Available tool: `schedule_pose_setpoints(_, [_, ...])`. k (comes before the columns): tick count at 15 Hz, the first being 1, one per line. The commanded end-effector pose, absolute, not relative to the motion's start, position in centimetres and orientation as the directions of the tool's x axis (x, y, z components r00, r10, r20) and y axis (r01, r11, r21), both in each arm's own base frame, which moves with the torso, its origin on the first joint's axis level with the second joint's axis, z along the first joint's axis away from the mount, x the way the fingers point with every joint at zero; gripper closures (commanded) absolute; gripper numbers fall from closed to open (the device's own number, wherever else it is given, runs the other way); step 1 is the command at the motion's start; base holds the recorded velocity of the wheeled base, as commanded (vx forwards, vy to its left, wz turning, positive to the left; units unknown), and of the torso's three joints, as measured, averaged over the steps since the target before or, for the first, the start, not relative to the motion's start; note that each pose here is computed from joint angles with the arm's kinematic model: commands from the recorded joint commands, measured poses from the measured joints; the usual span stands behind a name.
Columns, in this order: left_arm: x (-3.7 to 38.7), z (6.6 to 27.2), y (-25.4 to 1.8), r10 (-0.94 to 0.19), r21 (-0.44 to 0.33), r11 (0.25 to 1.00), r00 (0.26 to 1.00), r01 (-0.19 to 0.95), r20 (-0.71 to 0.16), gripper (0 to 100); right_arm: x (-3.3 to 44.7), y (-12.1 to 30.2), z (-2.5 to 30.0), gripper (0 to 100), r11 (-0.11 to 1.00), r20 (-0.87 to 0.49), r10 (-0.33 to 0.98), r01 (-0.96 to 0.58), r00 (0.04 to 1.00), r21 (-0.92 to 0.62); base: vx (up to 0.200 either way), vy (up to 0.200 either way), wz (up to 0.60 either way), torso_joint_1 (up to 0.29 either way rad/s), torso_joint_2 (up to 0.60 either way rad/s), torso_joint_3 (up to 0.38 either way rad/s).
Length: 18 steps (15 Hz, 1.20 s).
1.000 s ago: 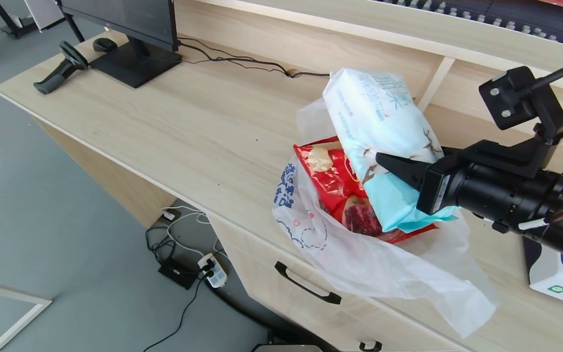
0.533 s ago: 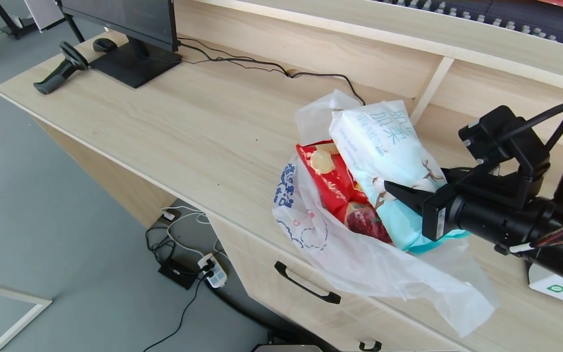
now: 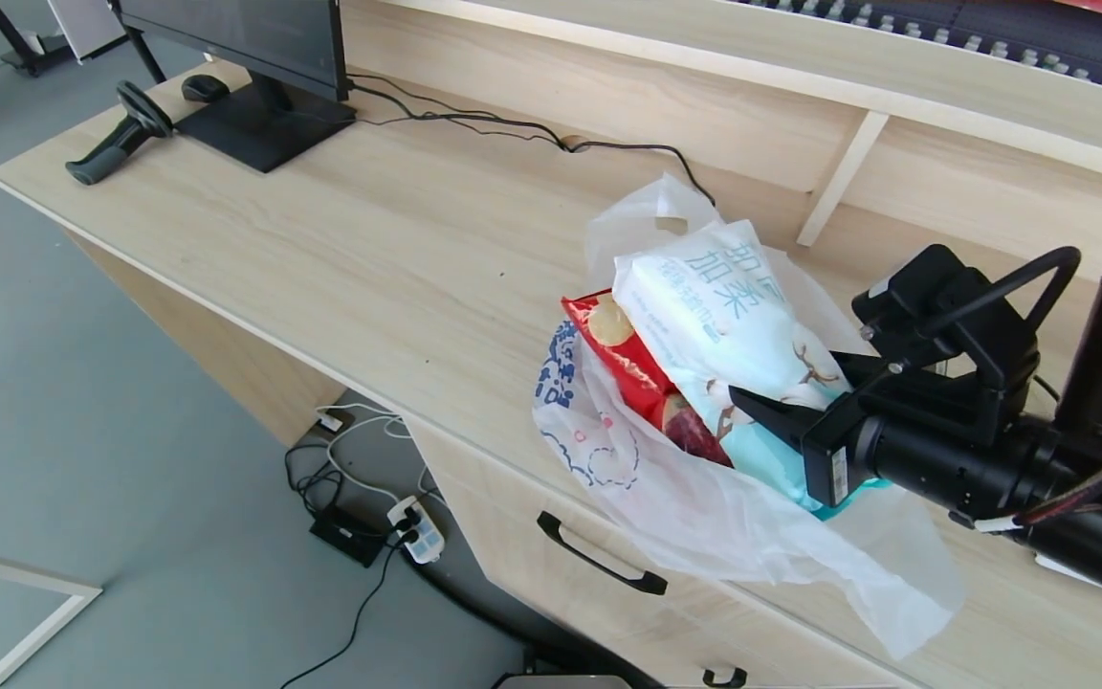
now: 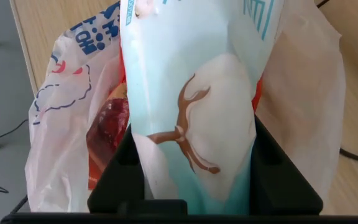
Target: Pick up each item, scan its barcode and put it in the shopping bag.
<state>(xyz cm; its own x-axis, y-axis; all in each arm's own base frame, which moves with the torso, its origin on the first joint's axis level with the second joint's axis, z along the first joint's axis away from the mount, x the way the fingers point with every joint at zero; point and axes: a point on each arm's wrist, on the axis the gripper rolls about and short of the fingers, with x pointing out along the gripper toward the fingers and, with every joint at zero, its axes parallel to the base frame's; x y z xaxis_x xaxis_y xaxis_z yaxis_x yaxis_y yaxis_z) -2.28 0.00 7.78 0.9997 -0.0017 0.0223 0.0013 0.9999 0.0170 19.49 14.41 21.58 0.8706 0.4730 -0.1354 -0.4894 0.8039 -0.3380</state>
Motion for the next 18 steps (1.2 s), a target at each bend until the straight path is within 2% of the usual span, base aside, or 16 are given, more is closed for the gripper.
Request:
schedule_pose_setpoints(1, [-2.3,7.8,0.0,-0.002,0.017,1.000,1.000,0.001,0.021,0,19.4,14.5,21.6,100,0.803,-0.133,0.477,-0.492,0.869,-0.336,0.000,0.000,0.00,0.000,0.00,0.000])
schedule_pose_setpoints(3, [-2.3,7.8,0.0,-0.002,0.017,1.000,1.000,0.001,0.021,0,19.8,14.8,21.3,100,0.819,-0.116,0.477,-0.488,0.871,-0.302,0.000,0.000,0.00,0.000,0.00,0.000])
schedule_pose_setpoints(4, [-2.3,7.8,0.0,-0.002,0.017,1.000,1.000,0.001,0.021,0,19.9,14.7,21.2,0,0.820,-0.119,0.474,-0.486,0.873,-0.303,0.000,0.000,0.00,0.000,0.00,0.000])
schedule_pose_setpoints(10, [-2.3,7.8,0.0,-0.002,0.015,1.000,1.000,0.001,0.021,0,19.1,14.1,20.1,0,0.828,-0.092,0.473,-0.478,0.876,-0.294,0.000,0.000,0.00,0.000,0.00,0.000])
schedule_pose_setpoints(18, [-2.3,7.8,0.0,-0.002,0.017,1.000,1.000,0.001,0.021,0,17.3,13.6,22.5,0,0.826,0.088,0.540,-0.507,0.837,-0.247,0.000,0.000,0.00,0.000,0.00,0.000])
